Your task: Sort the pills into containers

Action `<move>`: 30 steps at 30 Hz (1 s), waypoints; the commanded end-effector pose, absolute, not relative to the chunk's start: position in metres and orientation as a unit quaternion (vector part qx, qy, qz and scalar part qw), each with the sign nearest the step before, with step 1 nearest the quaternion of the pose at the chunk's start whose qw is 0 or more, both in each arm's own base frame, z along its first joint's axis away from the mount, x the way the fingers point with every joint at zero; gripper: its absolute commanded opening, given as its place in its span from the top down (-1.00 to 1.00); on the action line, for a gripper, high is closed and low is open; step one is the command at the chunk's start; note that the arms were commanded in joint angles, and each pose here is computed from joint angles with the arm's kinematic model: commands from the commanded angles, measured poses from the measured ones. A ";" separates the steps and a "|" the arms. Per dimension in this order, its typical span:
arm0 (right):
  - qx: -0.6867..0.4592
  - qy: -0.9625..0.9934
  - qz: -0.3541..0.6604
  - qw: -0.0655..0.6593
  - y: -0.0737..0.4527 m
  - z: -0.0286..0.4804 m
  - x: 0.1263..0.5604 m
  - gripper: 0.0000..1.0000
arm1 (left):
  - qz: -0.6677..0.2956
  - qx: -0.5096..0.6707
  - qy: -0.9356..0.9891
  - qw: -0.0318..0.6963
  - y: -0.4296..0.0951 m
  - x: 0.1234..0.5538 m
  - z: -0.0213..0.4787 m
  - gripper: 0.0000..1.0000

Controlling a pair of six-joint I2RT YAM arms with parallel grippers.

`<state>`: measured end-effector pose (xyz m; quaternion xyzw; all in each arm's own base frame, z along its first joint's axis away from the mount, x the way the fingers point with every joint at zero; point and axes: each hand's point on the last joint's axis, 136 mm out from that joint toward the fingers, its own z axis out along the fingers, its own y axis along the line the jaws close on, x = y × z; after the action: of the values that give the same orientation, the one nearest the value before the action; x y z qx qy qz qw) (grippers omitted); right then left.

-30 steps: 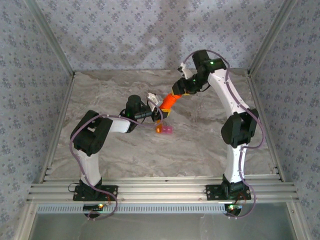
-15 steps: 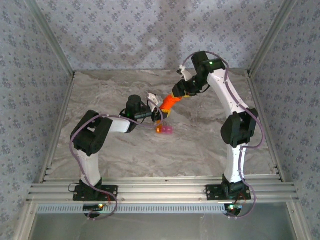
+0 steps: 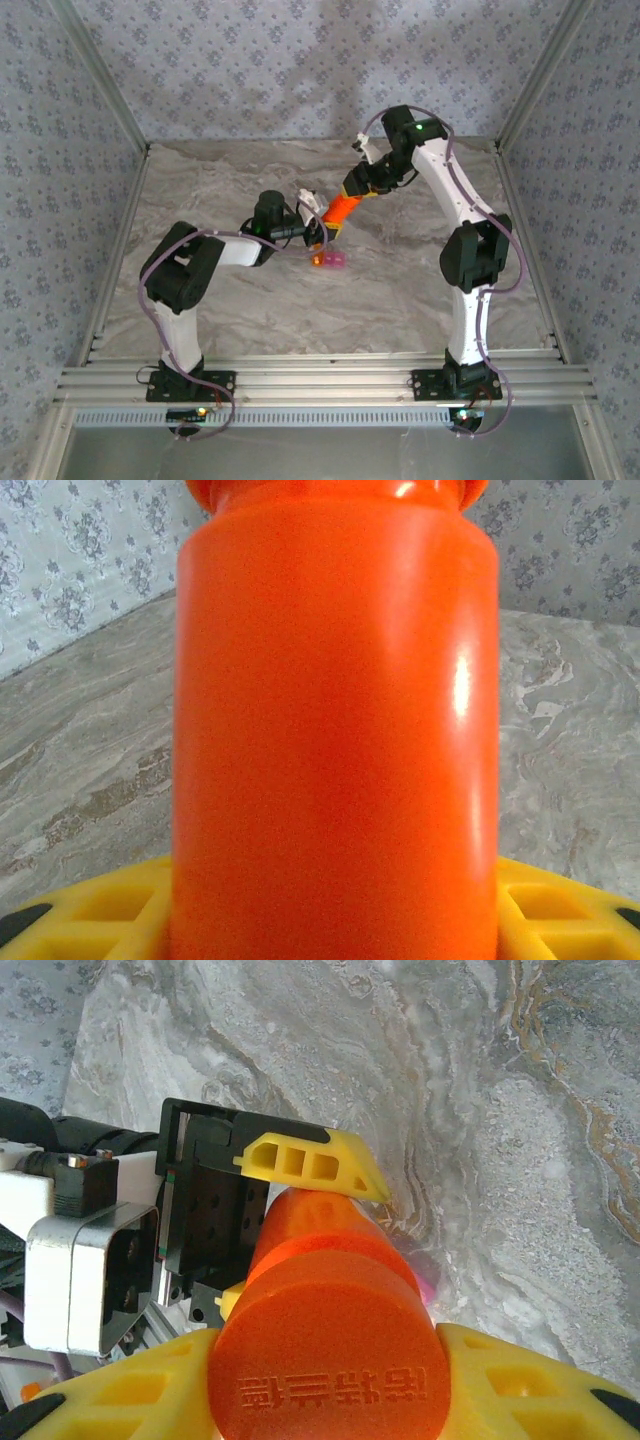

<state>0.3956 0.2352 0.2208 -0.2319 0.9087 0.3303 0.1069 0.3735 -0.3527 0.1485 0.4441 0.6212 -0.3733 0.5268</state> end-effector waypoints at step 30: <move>-0.227 0.890 0.391 0.052 0.258 0.203 0.375 0.10 | -0.380 0.447 0.559 0.586 -0.349 0.362 0.203 1.00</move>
<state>0.3887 0.2457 0.2108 -0.2282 0.8890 0.3879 0.0849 0.3679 -0.3448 0.1452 0.4386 0.6251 -0.3752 0.5254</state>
